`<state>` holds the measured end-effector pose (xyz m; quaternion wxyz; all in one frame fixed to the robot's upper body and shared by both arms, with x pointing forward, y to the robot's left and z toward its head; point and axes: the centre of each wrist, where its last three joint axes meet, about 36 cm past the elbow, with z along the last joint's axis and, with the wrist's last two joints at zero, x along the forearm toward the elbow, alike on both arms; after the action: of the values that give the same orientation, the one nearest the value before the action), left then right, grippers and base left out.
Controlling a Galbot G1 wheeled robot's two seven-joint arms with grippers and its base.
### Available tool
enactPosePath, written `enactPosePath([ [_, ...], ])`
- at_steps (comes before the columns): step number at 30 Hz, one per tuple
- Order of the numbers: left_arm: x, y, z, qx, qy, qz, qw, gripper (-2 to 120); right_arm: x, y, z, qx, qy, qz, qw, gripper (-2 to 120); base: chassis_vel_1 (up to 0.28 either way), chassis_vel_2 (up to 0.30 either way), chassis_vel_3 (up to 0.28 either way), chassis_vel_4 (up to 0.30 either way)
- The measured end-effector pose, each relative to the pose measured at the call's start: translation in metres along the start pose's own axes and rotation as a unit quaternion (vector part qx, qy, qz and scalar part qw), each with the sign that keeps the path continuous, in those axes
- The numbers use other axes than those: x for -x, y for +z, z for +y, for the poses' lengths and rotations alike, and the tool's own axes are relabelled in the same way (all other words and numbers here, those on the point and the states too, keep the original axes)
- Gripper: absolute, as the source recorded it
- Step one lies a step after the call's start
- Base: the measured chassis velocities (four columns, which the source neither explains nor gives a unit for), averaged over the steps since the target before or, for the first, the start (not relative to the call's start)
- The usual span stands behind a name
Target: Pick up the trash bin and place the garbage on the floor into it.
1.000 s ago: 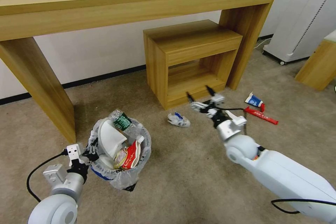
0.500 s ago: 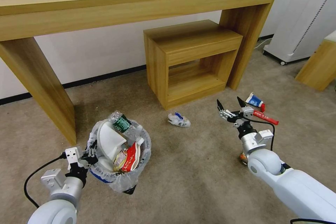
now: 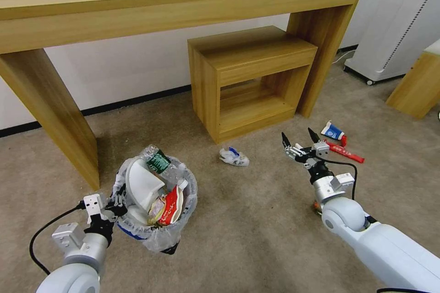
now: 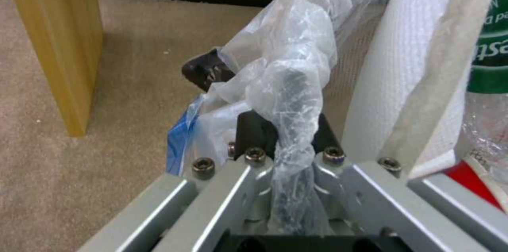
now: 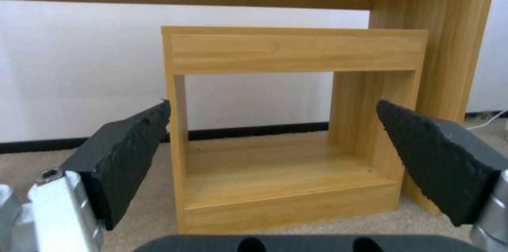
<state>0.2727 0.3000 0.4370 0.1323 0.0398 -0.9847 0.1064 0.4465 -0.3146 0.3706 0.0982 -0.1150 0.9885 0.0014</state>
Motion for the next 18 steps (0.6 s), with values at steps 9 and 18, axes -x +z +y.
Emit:
enactPosePath([
  [9,0.0003,0.0003,0.0002,-0.001,-0.001,-0.001,1.0000,3,0.0012,0.0060,-0.0013,-0.010,-0.005,0.002,1.000,97,0.000,0.000,0.000,0.000],
  [18,0.0018,0.0012,0.0012,-0.001,-0.002,-0.001,1.0000,3,0.0030,0.0085,0.0008,-0.009,-0.008,0.004,1.000,94,-0.025,0.037,0.037,-0.037],
])
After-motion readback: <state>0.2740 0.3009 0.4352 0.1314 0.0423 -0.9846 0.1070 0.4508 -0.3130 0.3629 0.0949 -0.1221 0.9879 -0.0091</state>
